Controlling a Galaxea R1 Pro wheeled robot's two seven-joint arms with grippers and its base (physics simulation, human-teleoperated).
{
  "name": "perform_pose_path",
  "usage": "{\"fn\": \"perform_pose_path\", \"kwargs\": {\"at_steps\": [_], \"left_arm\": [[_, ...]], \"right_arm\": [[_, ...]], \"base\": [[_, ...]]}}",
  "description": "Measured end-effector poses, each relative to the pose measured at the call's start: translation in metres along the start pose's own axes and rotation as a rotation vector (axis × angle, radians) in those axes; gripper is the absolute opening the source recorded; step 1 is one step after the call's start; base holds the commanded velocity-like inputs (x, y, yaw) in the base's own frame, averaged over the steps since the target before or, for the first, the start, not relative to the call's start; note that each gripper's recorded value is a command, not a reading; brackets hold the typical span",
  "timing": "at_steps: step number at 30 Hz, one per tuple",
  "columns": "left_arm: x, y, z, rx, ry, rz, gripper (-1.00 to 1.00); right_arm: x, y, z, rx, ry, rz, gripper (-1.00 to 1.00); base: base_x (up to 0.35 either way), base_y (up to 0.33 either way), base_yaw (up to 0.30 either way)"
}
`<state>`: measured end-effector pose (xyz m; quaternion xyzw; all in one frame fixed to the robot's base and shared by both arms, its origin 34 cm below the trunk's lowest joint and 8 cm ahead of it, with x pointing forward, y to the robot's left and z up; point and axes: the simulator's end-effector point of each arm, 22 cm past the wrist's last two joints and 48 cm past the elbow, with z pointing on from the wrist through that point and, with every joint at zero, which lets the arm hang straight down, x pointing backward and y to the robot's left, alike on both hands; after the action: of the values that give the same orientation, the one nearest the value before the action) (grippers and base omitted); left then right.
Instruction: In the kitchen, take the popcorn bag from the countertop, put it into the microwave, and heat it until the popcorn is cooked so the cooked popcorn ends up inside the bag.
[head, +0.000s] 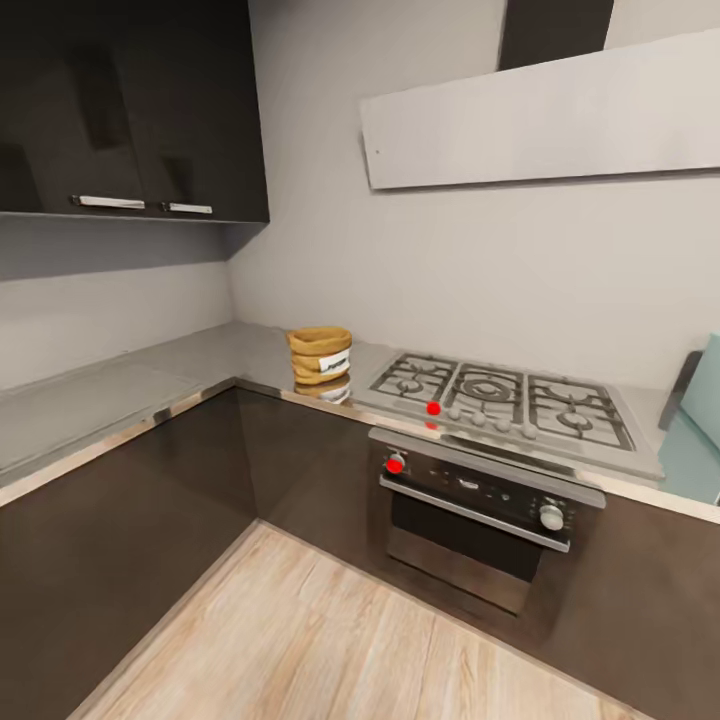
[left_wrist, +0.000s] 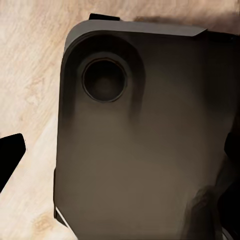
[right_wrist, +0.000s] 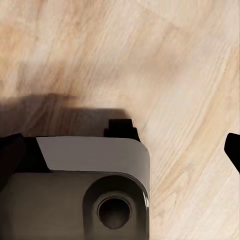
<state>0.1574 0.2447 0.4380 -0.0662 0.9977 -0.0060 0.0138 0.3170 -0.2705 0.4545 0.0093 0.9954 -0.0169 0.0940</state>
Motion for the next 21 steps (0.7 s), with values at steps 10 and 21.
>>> {"fn": "perform_pose_path", "kwargs": {"at_steps": [10, 21], "left_arm": [[-0.0005, -0.0002, 0.0000, 0.000, -0.003, -0.001, 1.00], [-0.0029, -0.0003, 0.0000, 0.000, -0.013, 0.006, 1.00]], "right_arm": [[0.0000, -0.0001, 0.0000, 0.001, 0.000, 0.001, 1.00], [-0.0006, -0.0036, 0.0000, 0.006, -0.003, 0.002, 1.00]], "base": [[0.309, 0.147, 0.000], [0.320, 0.099, 0.000]]}}
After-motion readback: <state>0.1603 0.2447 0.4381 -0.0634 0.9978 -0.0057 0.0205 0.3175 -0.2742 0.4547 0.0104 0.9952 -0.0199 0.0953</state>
